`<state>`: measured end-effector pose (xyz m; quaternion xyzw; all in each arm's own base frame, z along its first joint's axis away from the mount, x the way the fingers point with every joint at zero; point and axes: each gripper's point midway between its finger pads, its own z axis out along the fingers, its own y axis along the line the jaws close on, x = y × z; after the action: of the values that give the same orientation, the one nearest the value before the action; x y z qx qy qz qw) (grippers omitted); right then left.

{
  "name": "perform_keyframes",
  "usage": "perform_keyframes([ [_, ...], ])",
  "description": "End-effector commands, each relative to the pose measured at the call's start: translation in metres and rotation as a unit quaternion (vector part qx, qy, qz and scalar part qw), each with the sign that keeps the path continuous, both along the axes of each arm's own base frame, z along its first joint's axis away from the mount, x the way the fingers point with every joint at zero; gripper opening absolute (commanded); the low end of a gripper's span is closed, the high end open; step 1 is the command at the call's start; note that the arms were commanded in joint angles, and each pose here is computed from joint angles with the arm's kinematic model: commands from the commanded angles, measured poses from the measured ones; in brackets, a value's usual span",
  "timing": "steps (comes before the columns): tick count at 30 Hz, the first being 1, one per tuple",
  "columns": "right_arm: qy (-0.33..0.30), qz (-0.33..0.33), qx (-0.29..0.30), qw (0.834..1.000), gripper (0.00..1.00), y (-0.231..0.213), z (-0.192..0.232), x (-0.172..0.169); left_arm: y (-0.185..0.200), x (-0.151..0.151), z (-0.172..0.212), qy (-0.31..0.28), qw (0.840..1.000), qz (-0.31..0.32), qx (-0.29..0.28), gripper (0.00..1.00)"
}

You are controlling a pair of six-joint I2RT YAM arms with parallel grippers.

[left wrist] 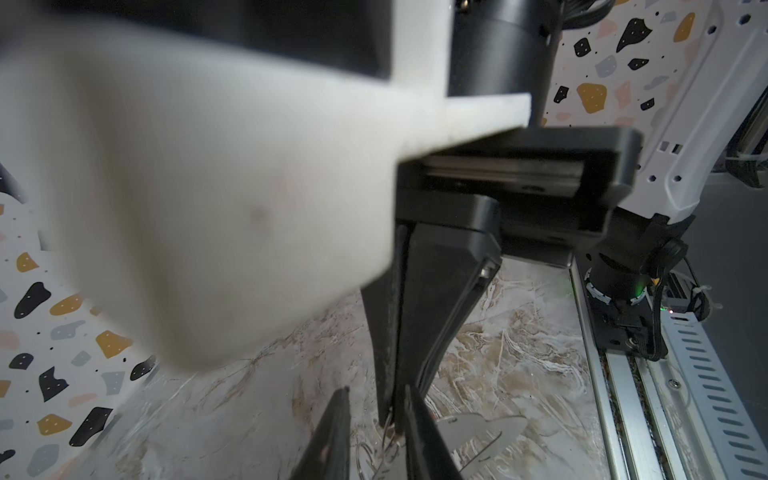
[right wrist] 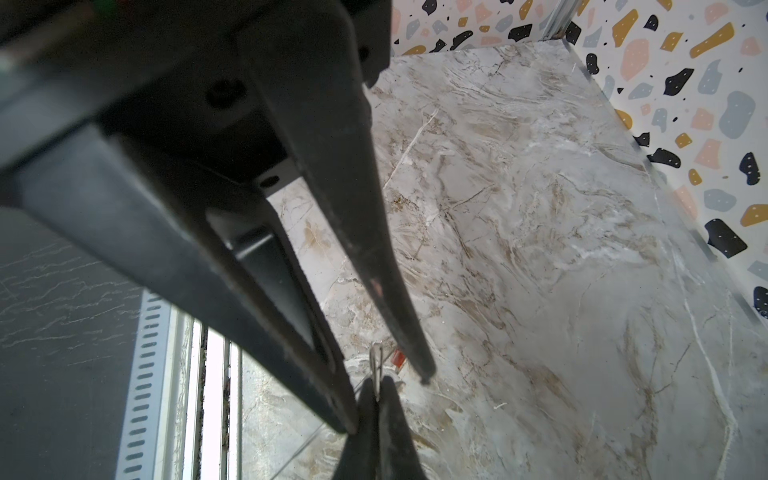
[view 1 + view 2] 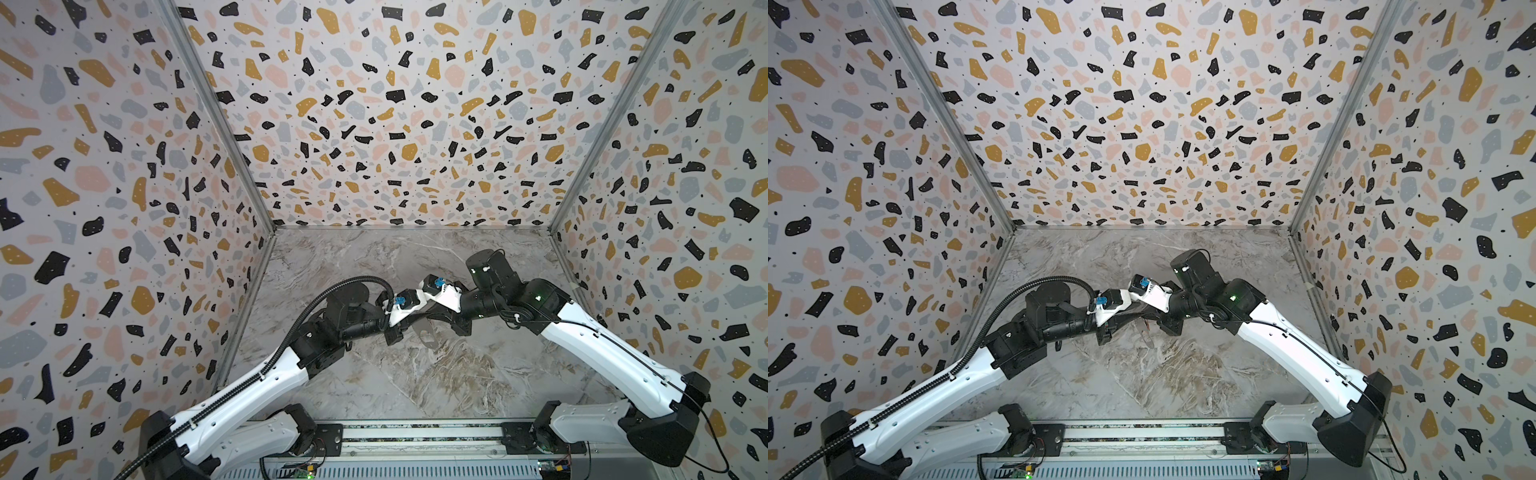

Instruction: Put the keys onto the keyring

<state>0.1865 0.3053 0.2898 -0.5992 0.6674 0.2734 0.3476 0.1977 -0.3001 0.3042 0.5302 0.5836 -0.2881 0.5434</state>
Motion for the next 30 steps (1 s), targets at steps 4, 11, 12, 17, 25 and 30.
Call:
perform_keyframes([
  [4,-0.029,0.014,0.032,0.999,0.0,-0.003,0.029,-0.009,0.001,-0.004,0.003,-0.004,1.0,-0.01,0.005,0.17],
  [11,-0.031,0.021,0.038,0.999,0.0,-0.004,0.031,-0.013,0.0,-0.002,-0.002,0.002,1.0,-0.01,0.014,0.16],
  [12,-0.032,0.023,0.04,0.998,0.0,-0.003,0.032,-0.013,-0.001,-0.002,-0.002,0.003,1.0,-0.011,0.015,0.16],
  [17,-0.037,0.027,0.049,0.998,0.0,-0.004,0.036,-0.015,-0.002,-0.001,-0.004,0.007,1.0,-0.015,0.021,0.09],
  [25,-0.041,0.025,0.059,0.997,0.0,-0.003,0.037,-0.015,-0.004,0.002,0.001,0.008,1.0,-0.008,0.007,0.0],
  [30,-0.055,0.006,0.079,0.995,0.0,-0.006,0.045,-0.012,-0.007,0.007,0.007,0.014,1.0,0.004,-0.025,0.0],
])
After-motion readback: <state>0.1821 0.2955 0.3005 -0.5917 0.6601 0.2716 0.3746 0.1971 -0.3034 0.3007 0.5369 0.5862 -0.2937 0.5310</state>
